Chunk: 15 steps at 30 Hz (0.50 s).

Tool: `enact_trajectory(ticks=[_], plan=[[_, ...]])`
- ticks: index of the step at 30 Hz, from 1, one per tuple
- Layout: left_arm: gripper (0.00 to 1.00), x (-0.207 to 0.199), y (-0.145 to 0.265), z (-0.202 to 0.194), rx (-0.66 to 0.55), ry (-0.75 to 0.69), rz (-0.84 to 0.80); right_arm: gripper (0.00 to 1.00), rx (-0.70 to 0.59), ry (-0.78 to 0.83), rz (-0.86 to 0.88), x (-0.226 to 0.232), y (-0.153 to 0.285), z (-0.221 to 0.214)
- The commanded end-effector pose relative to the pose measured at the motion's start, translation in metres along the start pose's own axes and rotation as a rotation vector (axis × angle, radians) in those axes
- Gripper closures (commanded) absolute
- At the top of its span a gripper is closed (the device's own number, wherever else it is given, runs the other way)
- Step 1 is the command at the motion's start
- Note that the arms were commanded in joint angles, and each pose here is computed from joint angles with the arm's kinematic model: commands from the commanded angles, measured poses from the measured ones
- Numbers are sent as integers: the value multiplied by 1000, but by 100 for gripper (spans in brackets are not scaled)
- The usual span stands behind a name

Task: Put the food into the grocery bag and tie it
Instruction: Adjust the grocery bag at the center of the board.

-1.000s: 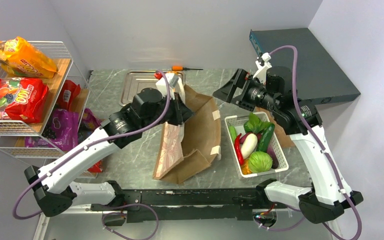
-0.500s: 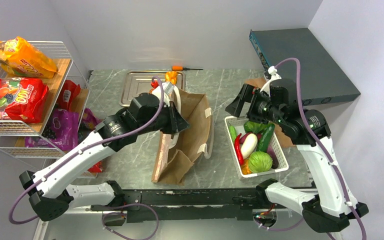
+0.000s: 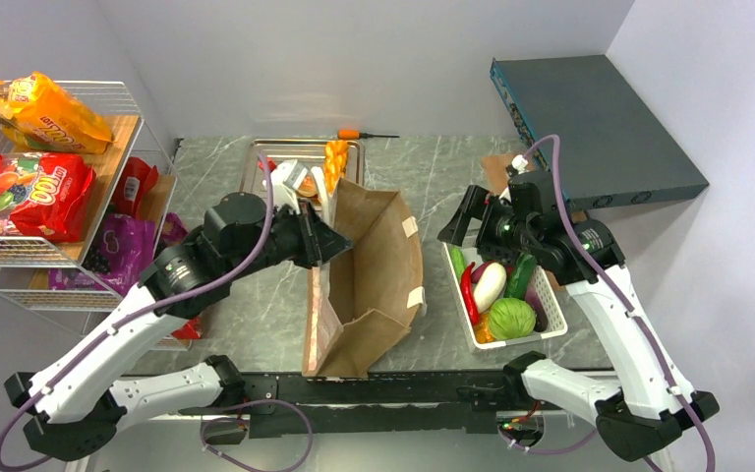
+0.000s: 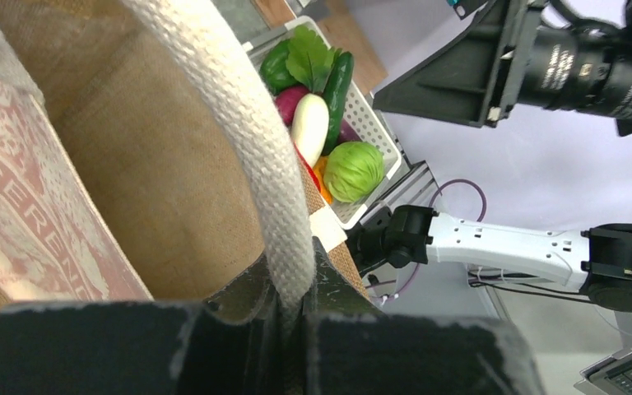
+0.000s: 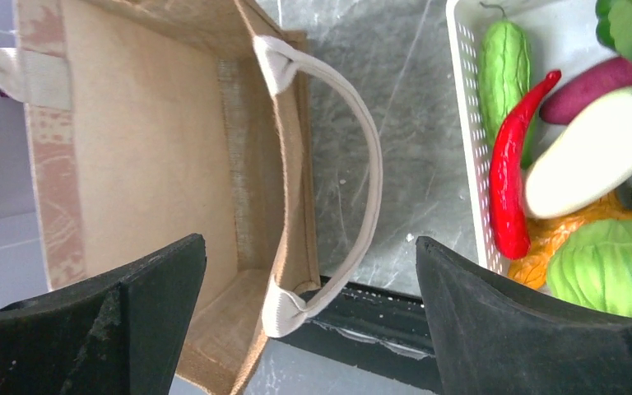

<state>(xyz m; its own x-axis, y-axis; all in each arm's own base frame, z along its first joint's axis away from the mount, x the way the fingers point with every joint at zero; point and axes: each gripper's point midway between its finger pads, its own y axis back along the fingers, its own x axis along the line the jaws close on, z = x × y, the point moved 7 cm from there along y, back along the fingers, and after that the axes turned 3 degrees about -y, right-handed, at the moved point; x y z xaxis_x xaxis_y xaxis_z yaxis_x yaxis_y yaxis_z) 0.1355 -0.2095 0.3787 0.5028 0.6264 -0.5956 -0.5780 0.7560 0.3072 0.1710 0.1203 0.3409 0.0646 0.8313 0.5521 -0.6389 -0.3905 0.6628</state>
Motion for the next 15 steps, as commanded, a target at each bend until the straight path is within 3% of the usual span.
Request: enact_trajectory(ticks=[1,6,15], plan=[[100,-5,13,14,-27,-86,-38,0,-32,-70,28,-1,-2,-4],[100,-2,23,22,9,-169,6,0,-64,-59,-28,-9,-12,-2],[100,-3,31,30,-29,-243,-42,0,-44,136,20,-14,-44,-2]])
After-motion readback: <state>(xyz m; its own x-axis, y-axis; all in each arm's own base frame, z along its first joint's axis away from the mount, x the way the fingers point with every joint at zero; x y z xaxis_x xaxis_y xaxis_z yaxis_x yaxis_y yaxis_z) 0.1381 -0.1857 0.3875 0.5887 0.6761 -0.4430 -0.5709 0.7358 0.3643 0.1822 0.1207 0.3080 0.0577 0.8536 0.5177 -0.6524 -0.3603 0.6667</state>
